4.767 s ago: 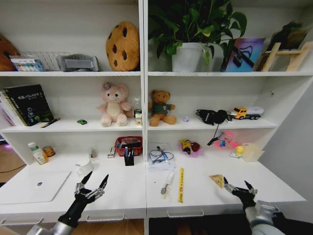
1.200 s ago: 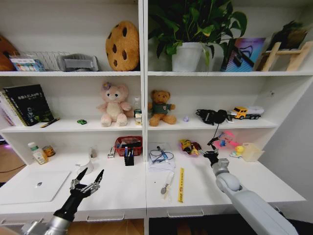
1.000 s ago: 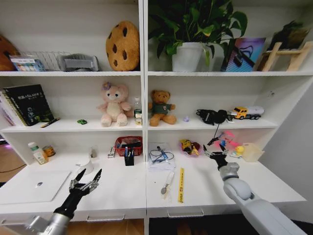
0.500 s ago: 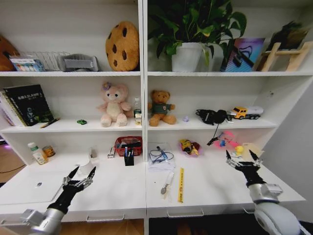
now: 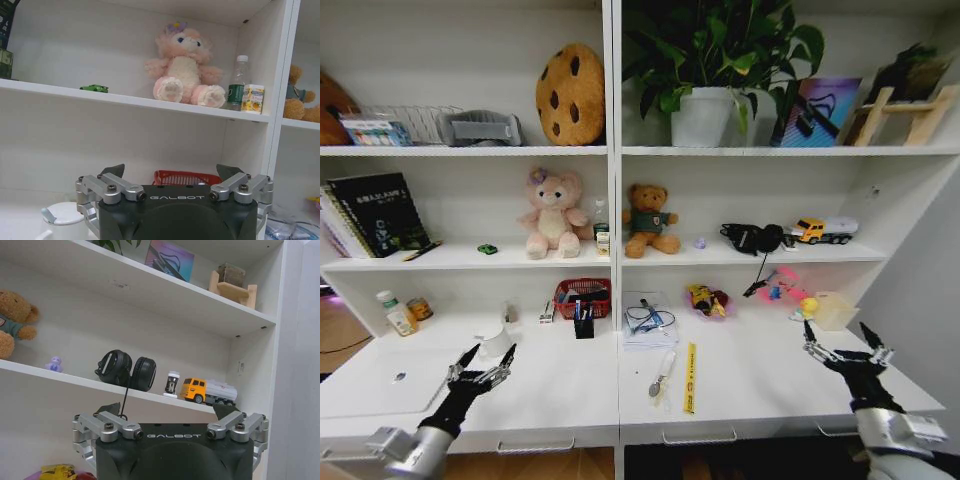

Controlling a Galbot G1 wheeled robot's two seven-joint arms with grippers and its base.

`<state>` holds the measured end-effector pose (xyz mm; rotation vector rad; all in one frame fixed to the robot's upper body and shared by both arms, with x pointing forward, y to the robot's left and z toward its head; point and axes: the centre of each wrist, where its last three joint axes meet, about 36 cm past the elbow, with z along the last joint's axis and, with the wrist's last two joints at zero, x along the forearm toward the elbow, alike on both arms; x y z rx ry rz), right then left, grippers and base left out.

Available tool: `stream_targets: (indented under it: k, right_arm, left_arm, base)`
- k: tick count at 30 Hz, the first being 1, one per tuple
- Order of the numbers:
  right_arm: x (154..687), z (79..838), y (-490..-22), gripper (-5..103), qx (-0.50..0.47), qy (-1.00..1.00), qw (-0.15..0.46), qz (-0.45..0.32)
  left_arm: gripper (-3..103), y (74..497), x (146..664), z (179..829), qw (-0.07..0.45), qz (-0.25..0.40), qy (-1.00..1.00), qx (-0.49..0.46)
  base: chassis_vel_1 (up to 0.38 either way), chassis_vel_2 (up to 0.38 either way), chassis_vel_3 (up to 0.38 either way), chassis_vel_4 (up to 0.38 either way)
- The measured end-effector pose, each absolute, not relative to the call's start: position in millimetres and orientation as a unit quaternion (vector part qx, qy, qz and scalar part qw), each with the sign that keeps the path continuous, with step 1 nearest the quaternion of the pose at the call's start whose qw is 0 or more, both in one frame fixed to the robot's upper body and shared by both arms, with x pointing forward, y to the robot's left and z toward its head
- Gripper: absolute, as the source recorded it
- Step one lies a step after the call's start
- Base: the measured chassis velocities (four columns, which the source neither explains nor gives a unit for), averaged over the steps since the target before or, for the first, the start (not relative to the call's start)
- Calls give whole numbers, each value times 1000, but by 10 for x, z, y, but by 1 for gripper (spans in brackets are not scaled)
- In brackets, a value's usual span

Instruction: Organize the objects on the table.

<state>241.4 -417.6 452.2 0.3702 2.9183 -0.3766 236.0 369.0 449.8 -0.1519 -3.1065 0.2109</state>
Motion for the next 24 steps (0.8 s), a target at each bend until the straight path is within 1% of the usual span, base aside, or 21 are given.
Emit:
stream_targets:
  k: [7, 14, 24]
  right_arm:
    - [2422, 4502, -4204, 100, 111, 982, 96, -120]
    - [2470, 4365, -4159, 100, 90, 988, 85, -94]
    - [2594, 4418, -4155, 100, 84, 989, 77, -91]
  left_arm:
    - [100, 3669, 2394, 4490, -3, 72, -996, -51]
    - [100, 3700, 2348, 4423, -20, 61, -996, -69]
    - [100, 3757, 2310, 4389, -27, 47, -996, -69]
  base:
    - [0, 0, 0, 0]
    - [0, 0, 0, 0]
    - [0, 0, 0, 0]
